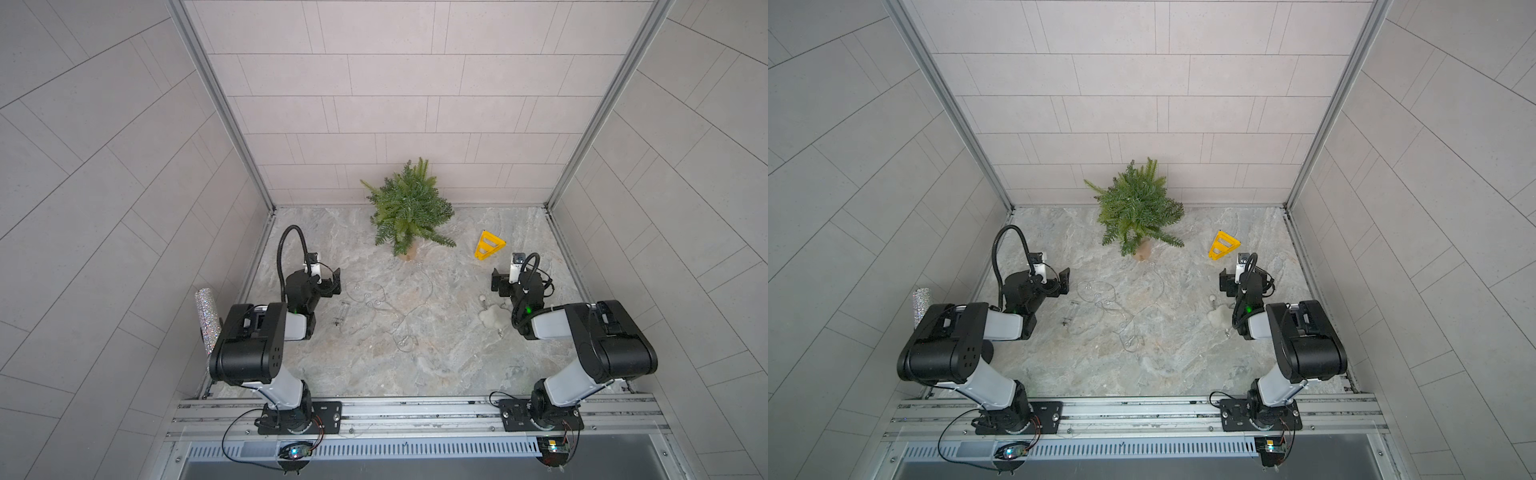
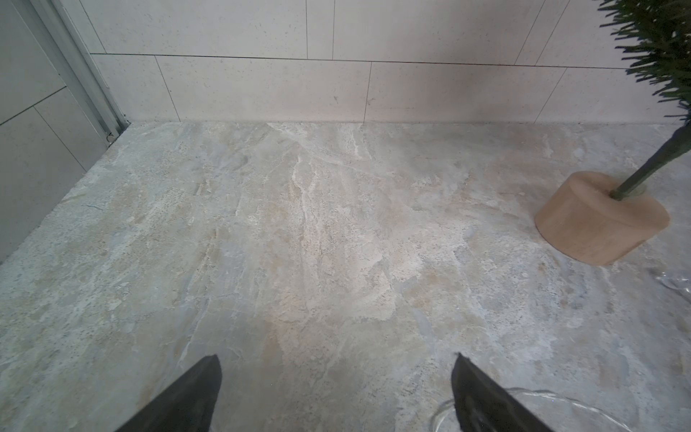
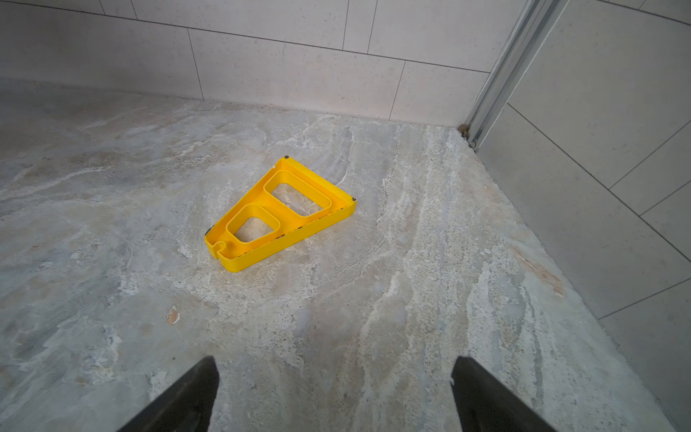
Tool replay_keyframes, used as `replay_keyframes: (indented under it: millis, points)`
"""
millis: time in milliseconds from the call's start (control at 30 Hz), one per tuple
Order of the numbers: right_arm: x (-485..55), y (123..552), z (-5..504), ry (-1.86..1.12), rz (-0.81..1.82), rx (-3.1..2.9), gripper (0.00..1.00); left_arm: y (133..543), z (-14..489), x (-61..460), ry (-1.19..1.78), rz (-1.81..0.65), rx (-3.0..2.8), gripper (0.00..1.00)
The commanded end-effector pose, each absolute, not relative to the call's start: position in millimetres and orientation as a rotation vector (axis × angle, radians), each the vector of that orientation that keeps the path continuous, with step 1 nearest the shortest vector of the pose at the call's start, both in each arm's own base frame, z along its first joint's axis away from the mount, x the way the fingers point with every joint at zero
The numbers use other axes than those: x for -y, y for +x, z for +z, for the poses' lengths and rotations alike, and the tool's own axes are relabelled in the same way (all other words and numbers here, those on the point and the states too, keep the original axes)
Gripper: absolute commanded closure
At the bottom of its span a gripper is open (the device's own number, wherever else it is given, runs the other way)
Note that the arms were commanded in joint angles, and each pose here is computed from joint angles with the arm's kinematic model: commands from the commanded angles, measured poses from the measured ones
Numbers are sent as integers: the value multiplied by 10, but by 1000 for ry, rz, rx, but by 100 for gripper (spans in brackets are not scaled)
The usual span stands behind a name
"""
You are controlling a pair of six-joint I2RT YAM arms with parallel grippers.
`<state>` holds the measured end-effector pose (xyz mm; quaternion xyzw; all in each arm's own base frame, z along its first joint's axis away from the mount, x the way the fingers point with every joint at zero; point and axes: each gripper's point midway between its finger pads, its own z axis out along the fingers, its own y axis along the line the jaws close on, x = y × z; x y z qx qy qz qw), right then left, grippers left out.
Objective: Remove string lights from the small christmas tree
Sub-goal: Reset both arms
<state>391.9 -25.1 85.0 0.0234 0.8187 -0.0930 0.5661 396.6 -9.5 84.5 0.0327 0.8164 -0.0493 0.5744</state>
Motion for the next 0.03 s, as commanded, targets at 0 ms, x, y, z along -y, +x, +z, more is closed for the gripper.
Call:
replay_keyframes:
  millis: [0]
  points:
    - [255,3939,919,52,-230,-1902,0,3972,895,86,83,-113,-1895,0]
